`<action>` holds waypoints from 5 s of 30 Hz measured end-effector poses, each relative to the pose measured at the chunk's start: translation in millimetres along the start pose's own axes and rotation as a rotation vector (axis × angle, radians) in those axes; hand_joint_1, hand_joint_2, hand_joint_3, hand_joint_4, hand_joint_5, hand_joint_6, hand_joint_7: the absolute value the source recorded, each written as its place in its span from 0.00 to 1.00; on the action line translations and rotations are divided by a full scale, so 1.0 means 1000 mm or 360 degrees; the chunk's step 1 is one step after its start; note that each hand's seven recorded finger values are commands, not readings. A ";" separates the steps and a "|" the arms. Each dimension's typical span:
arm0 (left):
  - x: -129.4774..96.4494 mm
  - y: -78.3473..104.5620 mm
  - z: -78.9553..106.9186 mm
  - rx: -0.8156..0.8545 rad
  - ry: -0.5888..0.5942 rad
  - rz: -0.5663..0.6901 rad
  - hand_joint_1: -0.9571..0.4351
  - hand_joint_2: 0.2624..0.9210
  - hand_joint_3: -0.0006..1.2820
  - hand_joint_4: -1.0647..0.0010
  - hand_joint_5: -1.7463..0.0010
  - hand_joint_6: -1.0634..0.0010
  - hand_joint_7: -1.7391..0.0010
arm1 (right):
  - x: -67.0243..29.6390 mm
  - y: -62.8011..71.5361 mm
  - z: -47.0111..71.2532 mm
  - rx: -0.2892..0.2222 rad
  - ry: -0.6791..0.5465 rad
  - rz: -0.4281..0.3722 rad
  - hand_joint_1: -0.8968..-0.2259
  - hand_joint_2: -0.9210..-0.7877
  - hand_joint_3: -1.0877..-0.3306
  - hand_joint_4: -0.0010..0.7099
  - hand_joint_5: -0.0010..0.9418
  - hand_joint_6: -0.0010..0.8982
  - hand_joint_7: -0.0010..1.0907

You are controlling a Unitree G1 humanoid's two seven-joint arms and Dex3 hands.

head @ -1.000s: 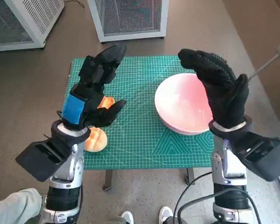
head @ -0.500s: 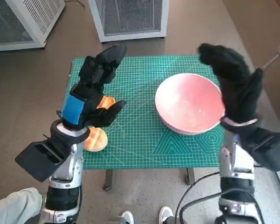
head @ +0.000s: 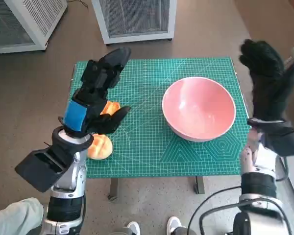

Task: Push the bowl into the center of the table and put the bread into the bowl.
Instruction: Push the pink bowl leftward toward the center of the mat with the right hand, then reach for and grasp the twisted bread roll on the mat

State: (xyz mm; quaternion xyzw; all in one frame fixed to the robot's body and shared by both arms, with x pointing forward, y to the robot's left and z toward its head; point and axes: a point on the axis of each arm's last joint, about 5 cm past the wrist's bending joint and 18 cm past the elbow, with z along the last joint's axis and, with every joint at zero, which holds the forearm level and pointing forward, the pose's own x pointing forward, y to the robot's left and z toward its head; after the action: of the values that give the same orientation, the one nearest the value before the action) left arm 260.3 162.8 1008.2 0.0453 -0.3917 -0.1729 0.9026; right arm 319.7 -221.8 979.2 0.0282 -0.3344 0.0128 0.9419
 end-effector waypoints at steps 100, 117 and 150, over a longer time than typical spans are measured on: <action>-0.027 0.014 0.001 0.0097 0.0084 0.0127 0.33 1.00 0.31 0.76 0.99 0.90 0.75 | -0.0109 0.084 -0.054 0.0590 0.1039 -0.0179 0.86 0.07 0.67 0.55 0.00 0.24 0.33; -0.028 0.023 -0.001 0.0123 0.0100 0.0147 0.34 1.00 0.30 0.76 1.00 0.86 0.79 | 0.0258 0.076 -0.012 0.0405 0.0082 0.0299 0.74 0.01 0.68 0.54 0.01 0.13 0.53; -0.006 0.079 0.026 0.0818 0.0438 -0.0248 0.41 0.89 0.01 0.90 1.00 0.89 0.87 | -0.0099 0.070 0.049 0.0190 -0.0482 0.0731 0.70 0.20 0.75 0.55 0.00 0.01 0.73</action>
State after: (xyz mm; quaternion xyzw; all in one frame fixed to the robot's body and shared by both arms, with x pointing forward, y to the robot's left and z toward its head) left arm 259.8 240.6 1039.2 0.3251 -0.2919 -0.1289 0.8902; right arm 278.3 -155.4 1013.8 0.0086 -0.4675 0.2413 0.8504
